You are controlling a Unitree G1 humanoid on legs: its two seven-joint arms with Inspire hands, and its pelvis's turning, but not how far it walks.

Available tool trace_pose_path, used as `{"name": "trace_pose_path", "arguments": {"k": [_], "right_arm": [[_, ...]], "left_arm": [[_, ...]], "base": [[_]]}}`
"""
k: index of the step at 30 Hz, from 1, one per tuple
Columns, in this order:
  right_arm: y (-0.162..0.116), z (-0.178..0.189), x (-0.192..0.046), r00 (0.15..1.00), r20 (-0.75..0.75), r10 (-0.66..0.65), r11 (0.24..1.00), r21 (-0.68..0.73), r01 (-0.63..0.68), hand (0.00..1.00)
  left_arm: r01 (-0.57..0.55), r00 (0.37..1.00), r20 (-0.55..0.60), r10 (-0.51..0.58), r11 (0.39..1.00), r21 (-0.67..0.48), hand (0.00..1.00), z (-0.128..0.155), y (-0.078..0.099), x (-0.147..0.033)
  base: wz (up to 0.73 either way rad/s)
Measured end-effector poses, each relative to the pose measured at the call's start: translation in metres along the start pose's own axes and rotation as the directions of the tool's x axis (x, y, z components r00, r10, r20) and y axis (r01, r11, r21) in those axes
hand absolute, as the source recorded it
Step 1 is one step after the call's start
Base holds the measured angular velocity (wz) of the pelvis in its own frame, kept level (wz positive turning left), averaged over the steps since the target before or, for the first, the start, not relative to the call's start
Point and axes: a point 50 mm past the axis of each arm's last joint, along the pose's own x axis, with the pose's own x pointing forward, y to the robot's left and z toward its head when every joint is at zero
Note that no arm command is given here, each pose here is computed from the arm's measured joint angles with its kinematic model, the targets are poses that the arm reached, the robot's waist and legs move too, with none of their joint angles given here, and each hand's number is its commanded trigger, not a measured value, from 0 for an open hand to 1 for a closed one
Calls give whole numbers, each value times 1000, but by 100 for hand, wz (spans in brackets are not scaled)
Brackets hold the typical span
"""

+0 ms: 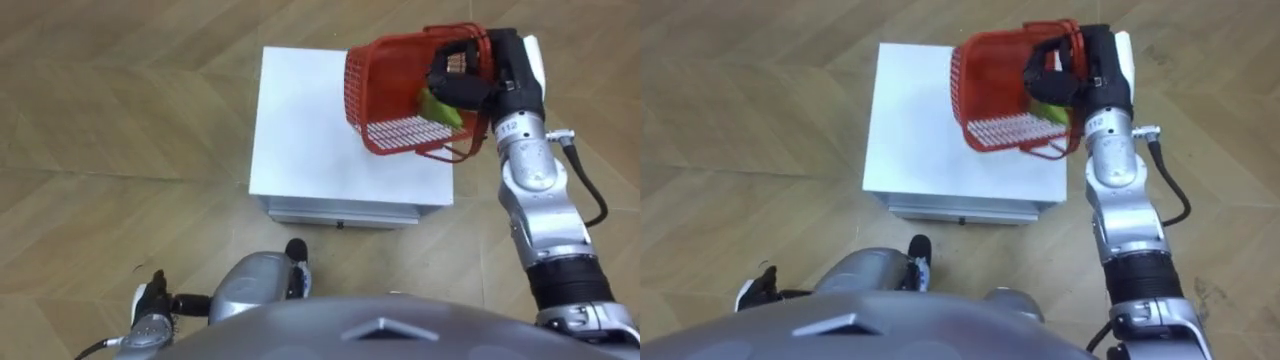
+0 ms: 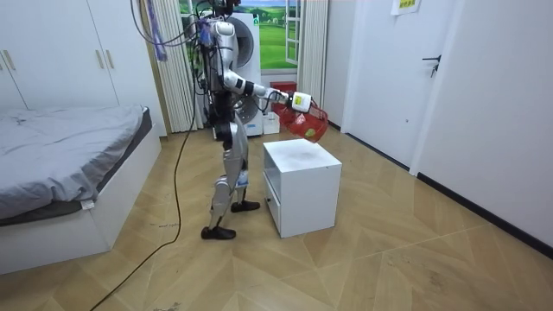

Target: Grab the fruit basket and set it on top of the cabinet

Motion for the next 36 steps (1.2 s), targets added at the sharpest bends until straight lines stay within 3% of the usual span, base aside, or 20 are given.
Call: {"name": "trace_pose_path", "arguments": {"k": [14, 23, 36], "right_arm": [[7, -20, -4, 994, -95, 52, 998, -24, -55, 100], [14, -31, -7, 981, -146, 125, 991, -22, -130, 100], [22, -50, -13, 958, -225, 177, 983, -11, -184, 100]], "left_arm": [[23, 1000, 13, -23, 999, 24, 0, 12, 2, 4], [36, 998, 42, -38, 998, 60, 0, 20, -7, 5], [24, 1000, 4, -24, 998, 60, 0, 13, -7, 4]], "base": [[11], [7], [5]]}}
